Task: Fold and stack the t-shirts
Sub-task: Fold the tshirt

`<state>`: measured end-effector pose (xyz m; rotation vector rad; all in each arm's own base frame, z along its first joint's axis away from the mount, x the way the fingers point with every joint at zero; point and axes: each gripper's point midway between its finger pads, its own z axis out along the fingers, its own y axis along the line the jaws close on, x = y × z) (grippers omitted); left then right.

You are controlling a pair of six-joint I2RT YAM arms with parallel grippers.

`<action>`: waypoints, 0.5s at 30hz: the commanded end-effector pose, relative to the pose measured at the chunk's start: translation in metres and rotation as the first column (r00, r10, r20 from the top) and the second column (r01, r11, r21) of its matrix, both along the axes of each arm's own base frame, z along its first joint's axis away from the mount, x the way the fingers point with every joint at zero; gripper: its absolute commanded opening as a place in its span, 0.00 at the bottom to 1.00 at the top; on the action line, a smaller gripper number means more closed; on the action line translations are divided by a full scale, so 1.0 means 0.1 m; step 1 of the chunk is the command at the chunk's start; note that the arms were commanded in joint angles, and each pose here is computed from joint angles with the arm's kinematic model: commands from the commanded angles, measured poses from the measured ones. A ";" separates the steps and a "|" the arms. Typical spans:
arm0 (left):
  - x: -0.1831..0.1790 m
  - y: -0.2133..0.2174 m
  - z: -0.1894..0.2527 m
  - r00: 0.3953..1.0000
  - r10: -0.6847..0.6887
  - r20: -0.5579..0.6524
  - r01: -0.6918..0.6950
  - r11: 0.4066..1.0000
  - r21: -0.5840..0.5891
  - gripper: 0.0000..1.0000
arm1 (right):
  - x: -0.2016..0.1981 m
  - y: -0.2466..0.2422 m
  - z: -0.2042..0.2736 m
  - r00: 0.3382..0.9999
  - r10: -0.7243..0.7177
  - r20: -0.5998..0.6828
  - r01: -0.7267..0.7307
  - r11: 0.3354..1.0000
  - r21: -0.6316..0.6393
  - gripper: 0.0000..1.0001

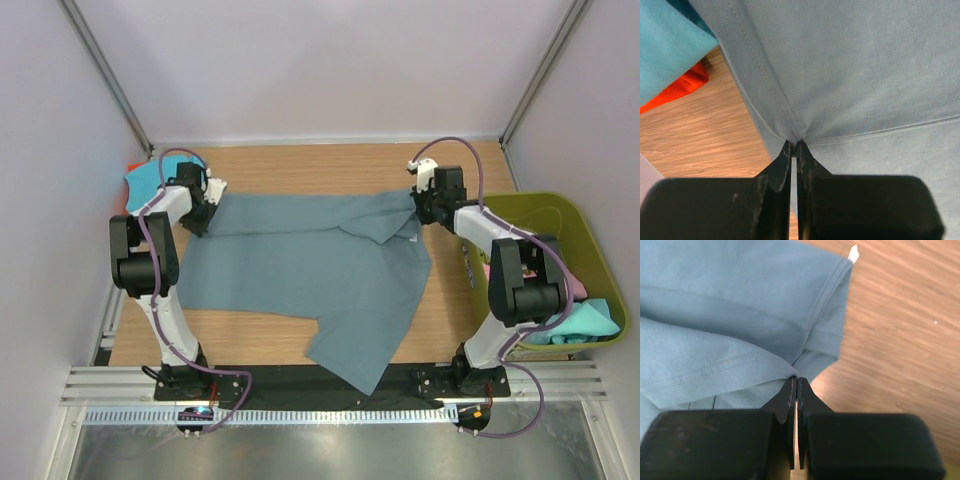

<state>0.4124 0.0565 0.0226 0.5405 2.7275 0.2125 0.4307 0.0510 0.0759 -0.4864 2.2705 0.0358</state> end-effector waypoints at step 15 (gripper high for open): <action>0.14 0.10 0.16 0.998 0.041 0.056 -0.042 0.999 0.013 0.00 | 0.26 0.16 1.04 0.978 -0.030 0.208 0.009 0.995 0.101 0.61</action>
